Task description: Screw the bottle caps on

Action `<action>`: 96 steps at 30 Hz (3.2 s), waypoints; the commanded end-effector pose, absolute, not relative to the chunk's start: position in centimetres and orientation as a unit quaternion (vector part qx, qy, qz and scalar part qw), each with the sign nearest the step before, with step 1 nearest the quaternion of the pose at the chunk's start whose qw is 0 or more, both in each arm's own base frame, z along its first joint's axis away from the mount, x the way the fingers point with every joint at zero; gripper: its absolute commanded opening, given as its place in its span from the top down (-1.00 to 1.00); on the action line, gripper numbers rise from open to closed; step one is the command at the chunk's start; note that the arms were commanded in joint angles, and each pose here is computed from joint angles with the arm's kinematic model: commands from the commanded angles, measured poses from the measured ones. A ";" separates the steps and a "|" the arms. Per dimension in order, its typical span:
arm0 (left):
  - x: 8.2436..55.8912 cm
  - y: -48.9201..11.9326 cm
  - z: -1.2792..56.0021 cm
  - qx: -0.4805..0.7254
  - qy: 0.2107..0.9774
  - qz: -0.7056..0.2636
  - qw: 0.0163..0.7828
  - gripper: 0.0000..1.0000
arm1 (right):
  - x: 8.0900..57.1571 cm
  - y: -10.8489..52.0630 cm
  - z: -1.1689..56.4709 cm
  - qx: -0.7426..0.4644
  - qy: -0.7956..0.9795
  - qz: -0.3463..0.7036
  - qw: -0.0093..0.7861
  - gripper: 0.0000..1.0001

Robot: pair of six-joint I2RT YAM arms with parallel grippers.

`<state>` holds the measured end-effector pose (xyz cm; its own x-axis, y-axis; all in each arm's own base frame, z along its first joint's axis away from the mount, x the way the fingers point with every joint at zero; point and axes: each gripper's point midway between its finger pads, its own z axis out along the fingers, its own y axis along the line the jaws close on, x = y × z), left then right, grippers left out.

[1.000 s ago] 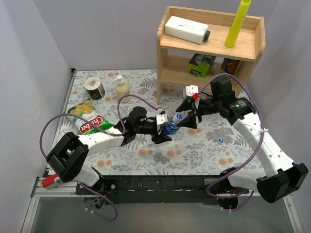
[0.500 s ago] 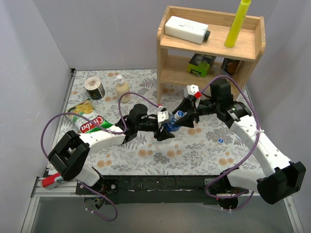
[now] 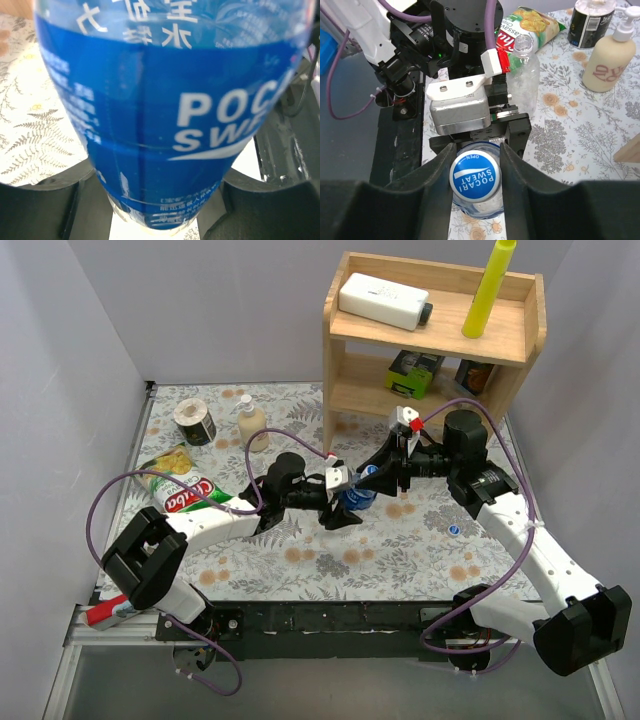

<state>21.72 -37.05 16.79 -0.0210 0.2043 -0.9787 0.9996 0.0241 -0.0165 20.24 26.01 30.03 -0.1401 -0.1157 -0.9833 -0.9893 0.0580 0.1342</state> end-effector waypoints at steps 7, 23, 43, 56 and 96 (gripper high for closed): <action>26.1 -38.9 22.2 0.438 0.581 -0.375 0.574 1.00 | 26.2 23.7 28.7 -0.344 0.700 0.387 0.492 0.84; 23.3 -34.9 19.8 0.516 0.571 -0.477 0.425 1.00 | 18.9 24.0 35.8 -0.546 0.503 0.416 0.525 -0.58; 23.0 -35.2 20.9 0.570 0.509 -0.476 0.436 1.00 | 21.1 26.4 34.7 -0.489 0.517 0.513 0.480 -0.06; 25.3 -35.7 21.9 0.529 0.530 -0.457 0.480 1.00 | 22.7 26.4 31.9 -0.452 0.572 0.504 0.463 0.65; 27.4 -36.1 22.3 0.427 0.590 -0.348 0.591 -0.25 | 26.4 24.4 28.3 -0.397 0.669 0.402 0.482 0.97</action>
<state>27.30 -35.73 16.34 -0.0731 0.2141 -0.9741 0.9187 0.3946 0.0178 26.03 25.01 30.26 -0.2293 -0.0801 -0.9700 -0.9234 0.3329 0.1908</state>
